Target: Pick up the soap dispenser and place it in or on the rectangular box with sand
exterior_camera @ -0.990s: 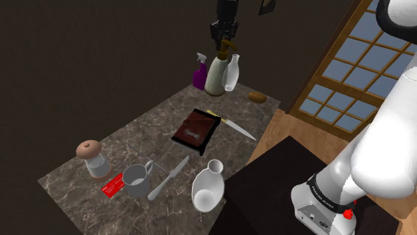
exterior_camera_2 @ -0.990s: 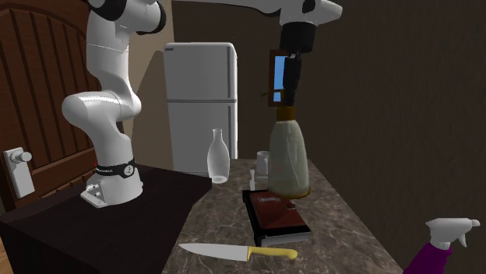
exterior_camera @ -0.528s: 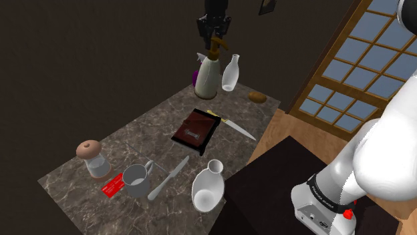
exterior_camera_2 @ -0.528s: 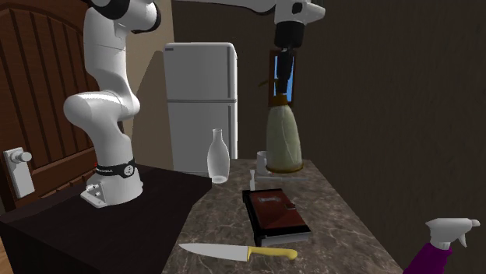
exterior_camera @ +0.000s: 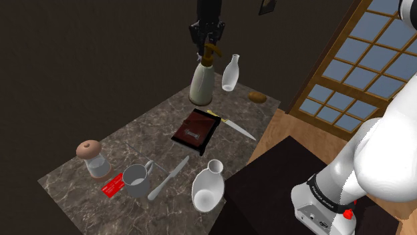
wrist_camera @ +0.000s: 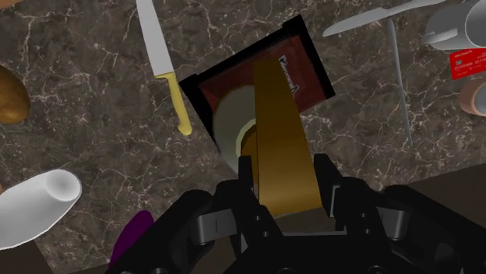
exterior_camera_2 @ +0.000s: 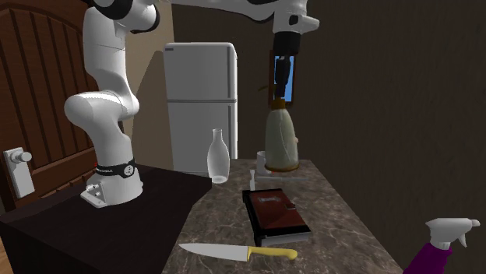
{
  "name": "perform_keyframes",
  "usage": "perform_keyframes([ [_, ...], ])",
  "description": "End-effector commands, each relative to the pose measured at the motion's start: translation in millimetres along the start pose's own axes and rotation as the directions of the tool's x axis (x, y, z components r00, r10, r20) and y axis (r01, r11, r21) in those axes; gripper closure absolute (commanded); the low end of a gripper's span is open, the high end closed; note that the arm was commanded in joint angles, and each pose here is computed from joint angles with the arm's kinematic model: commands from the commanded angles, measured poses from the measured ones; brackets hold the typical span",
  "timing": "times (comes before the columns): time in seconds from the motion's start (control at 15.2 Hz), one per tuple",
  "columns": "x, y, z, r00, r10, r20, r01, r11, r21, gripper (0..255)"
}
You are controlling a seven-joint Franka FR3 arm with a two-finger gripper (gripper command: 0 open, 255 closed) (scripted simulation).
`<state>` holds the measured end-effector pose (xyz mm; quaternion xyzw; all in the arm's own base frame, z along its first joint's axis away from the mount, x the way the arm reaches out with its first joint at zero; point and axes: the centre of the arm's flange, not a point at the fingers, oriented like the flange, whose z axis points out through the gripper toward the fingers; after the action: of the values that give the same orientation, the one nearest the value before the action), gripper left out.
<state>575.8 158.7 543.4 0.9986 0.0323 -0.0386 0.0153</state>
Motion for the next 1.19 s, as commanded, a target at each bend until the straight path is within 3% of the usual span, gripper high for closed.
perform_keyframes([
  [0.0,1,0,11,1.0,0.0,-0.001,0.0,1.0,0.0,255],
  [1.12,8,-3,100,1.0,0.0,-0.001,0.0,1.0,0.0,255],
])
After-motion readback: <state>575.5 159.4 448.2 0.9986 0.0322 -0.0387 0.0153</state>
